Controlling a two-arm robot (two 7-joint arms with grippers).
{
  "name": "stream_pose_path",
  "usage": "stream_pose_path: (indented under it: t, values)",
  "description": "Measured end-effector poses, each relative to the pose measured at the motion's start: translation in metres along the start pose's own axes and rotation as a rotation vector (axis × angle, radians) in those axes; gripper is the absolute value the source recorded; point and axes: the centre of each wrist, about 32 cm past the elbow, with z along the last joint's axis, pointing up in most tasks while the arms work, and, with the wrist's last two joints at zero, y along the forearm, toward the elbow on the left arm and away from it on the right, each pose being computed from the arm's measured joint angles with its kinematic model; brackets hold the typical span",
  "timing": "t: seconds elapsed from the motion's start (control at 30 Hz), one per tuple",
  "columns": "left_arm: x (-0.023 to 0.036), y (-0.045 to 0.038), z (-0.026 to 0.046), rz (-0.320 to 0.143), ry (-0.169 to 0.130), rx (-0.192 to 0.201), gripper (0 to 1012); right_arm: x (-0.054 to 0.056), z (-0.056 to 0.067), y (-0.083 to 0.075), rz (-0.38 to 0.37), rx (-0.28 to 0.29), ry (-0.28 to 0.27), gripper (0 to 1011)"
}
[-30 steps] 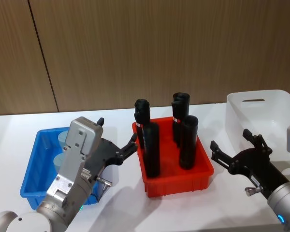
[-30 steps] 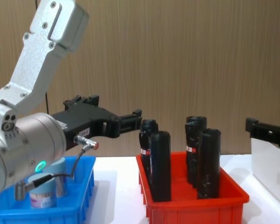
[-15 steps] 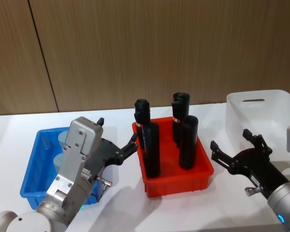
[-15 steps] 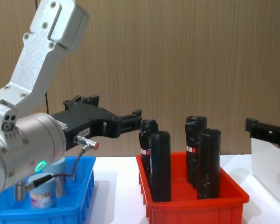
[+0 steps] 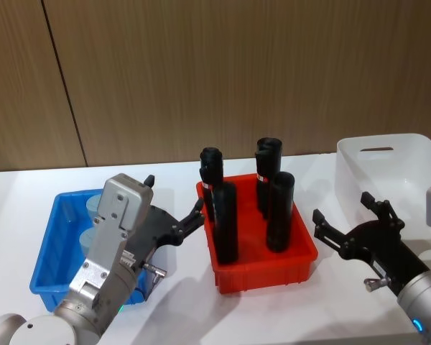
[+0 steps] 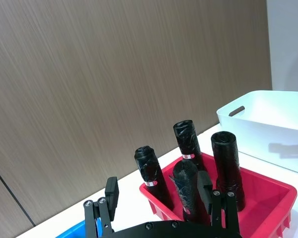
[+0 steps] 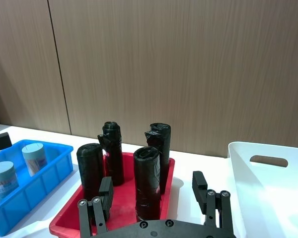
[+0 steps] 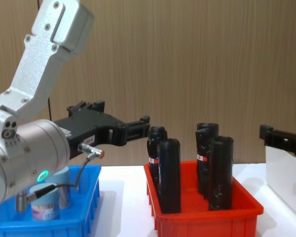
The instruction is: Pick the cotton swabs from the blue box and place them into the white box.
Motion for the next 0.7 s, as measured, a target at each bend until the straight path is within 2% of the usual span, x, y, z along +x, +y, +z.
stream_pose_path:
  t: [0.7]
  values:
    - [0.0017, -0.0017, -0.0002, 0.005, -0.001, 0.007, 1004, 0.0000, 0.0000, 0.0000, 0.000, 0.000, 0.000, 1001]
